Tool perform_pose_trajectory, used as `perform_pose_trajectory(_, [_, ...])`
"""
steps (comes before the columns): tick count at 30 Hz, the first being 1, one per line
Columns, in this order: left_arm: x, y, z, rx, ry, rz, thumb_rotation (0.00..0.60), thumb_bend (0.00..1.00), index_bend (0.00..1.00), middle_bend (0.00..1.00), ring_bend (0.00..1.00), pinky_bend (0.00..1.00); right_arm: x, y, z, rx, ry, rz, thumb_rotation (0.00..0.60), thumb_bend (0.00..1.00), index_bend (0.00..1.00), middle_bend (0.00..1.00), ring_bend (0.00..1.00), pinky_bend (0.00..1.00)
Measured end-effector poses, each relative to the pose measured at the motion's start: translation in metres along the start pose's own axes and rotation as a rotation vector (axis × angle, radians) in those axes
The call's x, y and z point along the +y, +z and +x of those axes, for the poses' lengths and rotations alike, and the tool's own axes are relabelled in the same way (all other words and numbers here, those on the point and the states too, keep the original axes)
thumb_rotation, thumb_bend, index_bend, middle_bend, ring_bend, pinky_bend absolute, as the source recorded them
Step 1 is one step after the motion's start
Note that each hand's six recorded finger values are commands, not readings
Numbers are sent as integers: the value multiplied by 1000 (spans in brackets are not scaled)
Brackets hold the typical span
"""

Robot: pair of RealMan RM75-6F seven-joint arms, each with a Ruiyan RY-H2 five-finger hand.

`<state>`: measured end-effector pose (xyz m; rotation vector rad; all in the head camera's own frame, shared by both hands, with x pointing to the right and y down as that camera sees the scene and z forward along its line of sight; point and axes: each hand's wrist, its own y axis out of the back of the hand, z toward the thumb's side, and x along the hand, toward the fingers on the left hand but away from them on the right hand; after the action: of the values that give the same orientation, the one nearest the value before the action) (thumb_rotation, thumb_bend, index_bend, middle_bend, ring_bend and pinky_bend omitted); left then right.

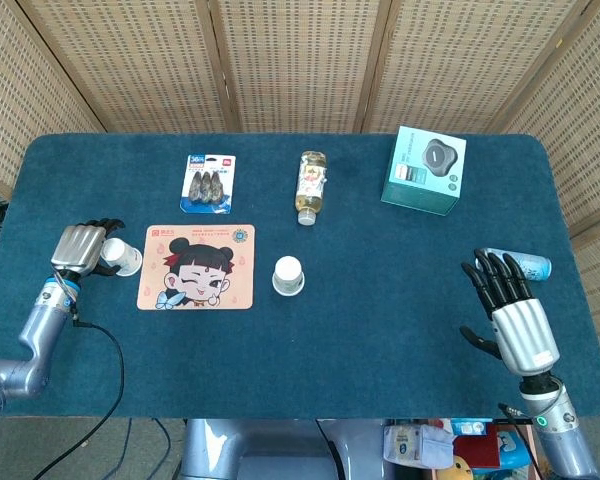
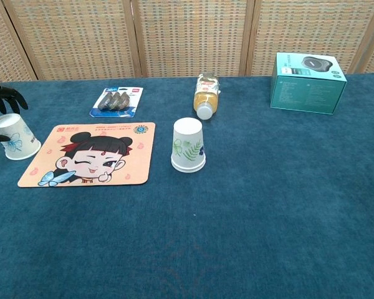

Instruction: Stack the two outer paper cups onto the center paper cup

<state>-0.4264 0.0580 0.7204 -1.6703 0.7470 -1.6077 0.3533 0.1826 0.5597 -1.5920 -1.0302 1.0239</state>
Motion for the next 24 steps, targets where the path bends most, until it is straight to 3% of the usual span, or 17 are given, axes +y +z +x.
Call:
perform_pose_trajectory(6, [-1, 0, 1, 10, 11, 14, 600, 209, 425, 492, 459, 464, 0, -1, -1, -5, -4, -2, 600, 0, 76, 0, 0, 0])
perform_pose_trajectory(16, [15, 7, -3, -18, 82, -8, 600, 209, 442, 508, 468, 464, -1, -2, -1, -11, 0, -7, 600, 0, 76, 0, 0, 0])
perform_pose_trajectory(19, [28, 19, -7, -65, 124, -31, 600, 209, 442, 508, 468, 464, 0, -3, -1, -16, -3, -10, 600, 0, 76, 0, 0, 0])
perform_pose_trajectory(24, [59, 75, -21, -244, 171, -121, 600, 210, 442, 508, 468, 464, 1, -3, -2, -18, -5, -13, 600, 0, 76, 0, 0, 0])
